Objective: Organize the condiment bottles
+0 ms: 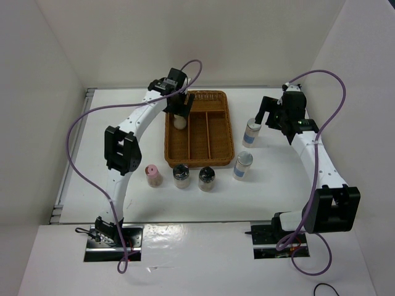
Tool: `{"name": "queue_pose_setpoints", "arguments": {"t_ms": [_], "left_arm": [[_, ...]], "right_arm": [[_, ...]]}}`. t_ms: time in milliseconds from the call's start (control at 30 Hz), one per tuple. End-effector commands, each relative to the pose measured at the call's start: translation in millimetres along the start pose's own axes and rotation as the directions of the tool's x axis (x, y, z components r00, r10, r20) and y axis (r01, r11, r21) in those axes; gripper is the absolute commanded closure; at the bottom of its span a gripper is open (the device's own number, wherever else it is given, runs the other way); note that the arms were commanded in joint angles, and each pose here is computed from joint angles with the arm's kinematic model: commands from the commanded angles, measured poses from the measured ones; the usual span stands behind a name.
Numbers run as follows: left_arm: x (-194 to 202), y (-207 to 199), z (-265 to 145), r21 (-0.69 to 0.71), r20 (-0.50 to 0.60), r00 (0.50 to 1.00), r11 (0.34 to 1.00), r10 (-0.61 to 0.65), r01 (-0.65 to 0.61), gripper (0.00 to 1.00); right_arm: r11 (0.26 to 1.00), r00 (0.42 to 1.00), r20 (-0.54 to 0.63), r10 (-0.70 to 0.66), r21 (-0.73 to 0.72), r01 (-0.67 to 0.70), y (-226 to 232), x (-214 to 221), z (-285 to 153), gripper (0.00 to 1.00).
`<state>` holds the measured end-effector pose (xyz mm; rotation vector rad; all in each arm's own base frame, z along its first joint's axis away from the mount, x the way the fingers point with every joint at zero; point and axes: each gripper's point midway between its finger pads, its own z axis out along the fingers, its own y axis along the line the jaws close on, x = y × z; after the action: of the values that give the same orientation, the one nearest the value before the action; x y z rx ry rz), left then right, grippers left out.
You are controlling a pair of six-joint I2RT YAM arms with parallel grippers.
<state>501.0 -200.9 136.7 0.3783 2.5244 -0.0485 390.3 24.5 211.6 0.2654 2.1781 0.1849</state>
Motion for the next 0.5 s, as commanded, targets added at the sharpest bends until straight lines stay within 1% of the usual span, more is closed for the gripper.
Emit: {"name": "queue_pose_setpoints", "arguments": {"t_ms": [0, 33, 67, 100, 133, 200, 233, 300, 333, 367, 400, 433, 467], "left_arm": [[-19, 2, -29, -0.002, 0.055, 0.998, 1.000, 0.020, -0.020, 0.07], [-27, 2, -40, 0.000, 0.082, 0.997, 1.000, 0.006, -0.006, 0.07], [-33, 3, -59, 0.003, 0.112, 0.994, 1.000, 0.002, -0.002, 0.05], [-35, 2, -70, 0.017, 0.124, 0.992, 1.000, 0.000, -0.003, 0.04], [-36, 4, -90, 0.020, 0.147, 0.989, 1.000, -0.003, 0.000, 0.04], [-29, 7, -108, 0.020, 0.152, 0.988, 1.000, -0.003, 0.000, 0.02], [-22, 8, -115, 0.021, 0.148, 0.989, 1.000, -0.013, 0.010, 0.01], [4, 18, -134, -0.015, 0.122, 0.992, 1.000, -0.023, 0.025, 0.01], [7, 20, -159, -0.006, 0.167, 0.985, 0.999, -0.050, 0.052, 0.01], [35, 21, -151, -0.014, 0.101, 0.993, 0.998, -0.054, 0.056, 0.01], [47, 20, -156, -0.005, 0.088, 0.994, 0.998, -0.067, 0.068, 0.01], [52, 20, -177, 0.017, 0.128, 0.987, 0.995, -0.102, 0.101, 0.01], [62, 17, -179, 0.037, 0.123, 0.986, 0.993, -0.115, 0.111, 0.01]], "right_arm": [[1.000, 0.999, 0.044, -0.009, -0.014, 0.009, 6, -13, -2, 0.01], [1.000, 0.999, 0.045, -0.009, -0.014, 0.009, 6, -13, -2, 0.01], [1.000, 0.998, 0.056, -0.009, -0.017, 0.010, 6, -15, -6, 0.01], [1.000, 0.998, 0.065, -0.008, -0.020, 0.010, 7, -18, -9, 0.01], [1.000, 0.998, 0.065, -0.008, -0.020, 0.010, 7, -18, -9, 0.01], [1.000, 0.997, 0.074, -0.008, -0.022, 0.010, 8, -20, -12, 0.01], [1.000, 0.997, 0.074, -0.008, -0.022, 0.010, 8, -20, -12, 0.01], [1.000, 0.998, 0.068, -0.008, -0.011, 0.009, 5, -18, -12, 0.01], [1.000, 0.998, 0.069, -0.008, -0.011, 0.009, 5, -16, -14, 0.01], [1.000, 0.998, 0.069, -0.008, -0.011, 0.009, 5, -16, -14, 0.01], [1.000, 0.998, 0.067, -0.013, -0.019, 0.014, 8, -15, -14, 0.01], [1.000, 0.998, 0.069, -0.013, -0.019, 0.015, 8, -14, -16, 0.01], [1.000, 0.998, 0.068, -0.004, -0.020, 0.005, 8, -14, -16, 0.01]]}}
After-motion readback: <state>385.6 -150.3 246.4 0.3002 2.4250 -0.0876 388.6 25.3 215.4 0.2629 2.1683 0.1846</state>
